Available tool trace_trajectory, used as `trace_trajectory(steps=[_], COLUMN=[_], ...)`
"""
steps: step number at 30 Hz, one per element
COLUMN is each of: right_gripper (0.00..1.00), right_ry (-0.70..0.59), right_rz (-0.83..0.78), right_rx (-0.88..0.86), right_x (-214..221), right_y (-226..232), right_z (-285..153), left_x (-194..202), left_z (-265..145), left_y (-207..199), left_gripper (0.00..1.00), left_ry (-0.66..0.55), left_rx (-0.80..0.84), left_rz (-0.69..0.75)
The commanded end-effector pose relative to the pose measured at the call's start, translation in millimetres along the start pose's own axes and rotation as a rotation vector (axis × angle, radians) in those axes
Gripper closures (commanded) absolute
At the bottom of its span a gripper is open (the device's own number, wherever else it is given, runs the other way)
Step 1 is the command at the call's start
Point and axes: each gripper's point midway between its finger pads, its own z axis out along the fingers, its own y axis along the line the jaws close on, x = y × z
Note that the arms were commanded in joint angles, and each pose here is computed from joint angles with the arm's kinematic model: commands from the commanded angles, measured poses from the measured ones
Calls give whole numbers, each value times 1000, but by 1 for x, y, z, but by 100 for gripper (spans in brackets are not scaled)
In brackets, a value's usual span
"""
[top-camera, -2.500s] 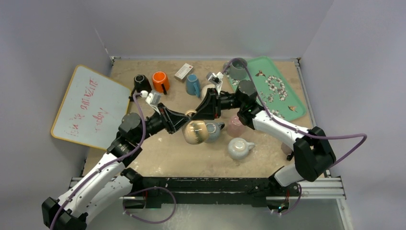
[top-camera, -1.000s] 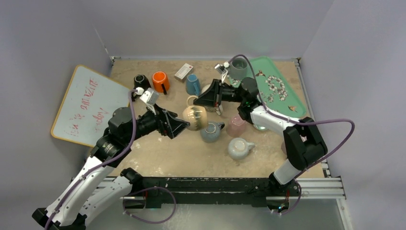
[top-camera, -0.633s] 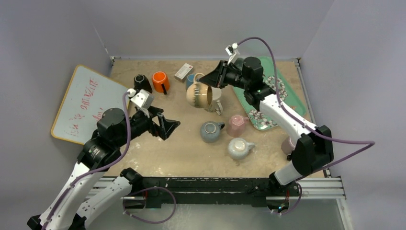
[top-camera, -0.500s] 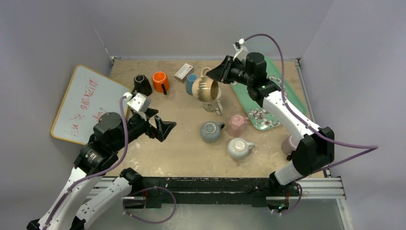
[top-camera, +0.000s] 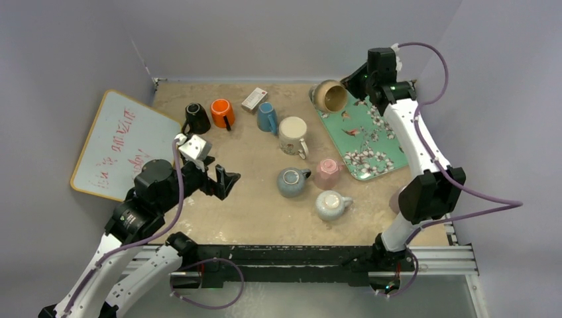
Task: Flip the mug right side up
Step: Place the cup on the tray.
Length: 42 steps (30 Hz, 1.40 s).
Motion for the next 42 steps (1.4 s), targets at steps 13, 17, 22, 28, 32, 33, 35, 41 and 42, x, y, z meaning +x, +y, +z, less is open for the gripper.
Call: trace_trajectory(steps=[13,17,22,28,32,33,35,41,42], right_gripper=[100,100,100,100,100,100,100,100,100], right_ry=[-328,-365,-391,-399,-389,-381,-381,-403,-399], right_rz=[431,571,680,818,901,914,923,993,1009], right_rx=[421,522,565,616,631,616,581,500,468], right_x=[-68,-66,-66,-69,-68,-67,-71,-79,-80], right_y=[-101,-133,-165,-202,-214,-213,-209,-214,-215], right_z=[23,29,44,66,81,88,98,118,122], left_x=[-9,-8,-8,-9,-11,-12,-13,-12,-12], left_z=[-10,-11,-12,-14,-17,-18,-20,-27,-28], left_y=[-2,-2,-3,-5,-3,-1,0,1,3], left_gripper=[7,7,7,7,7,7,7,7,7], left_ry=[-68,-70,-75,-81,-92,-97,-109,-121,-123], left_rx=[13,14,21,30,17,9,3,-6,-13], left_rz=[30,33,36,41,49,51,54,66,66])
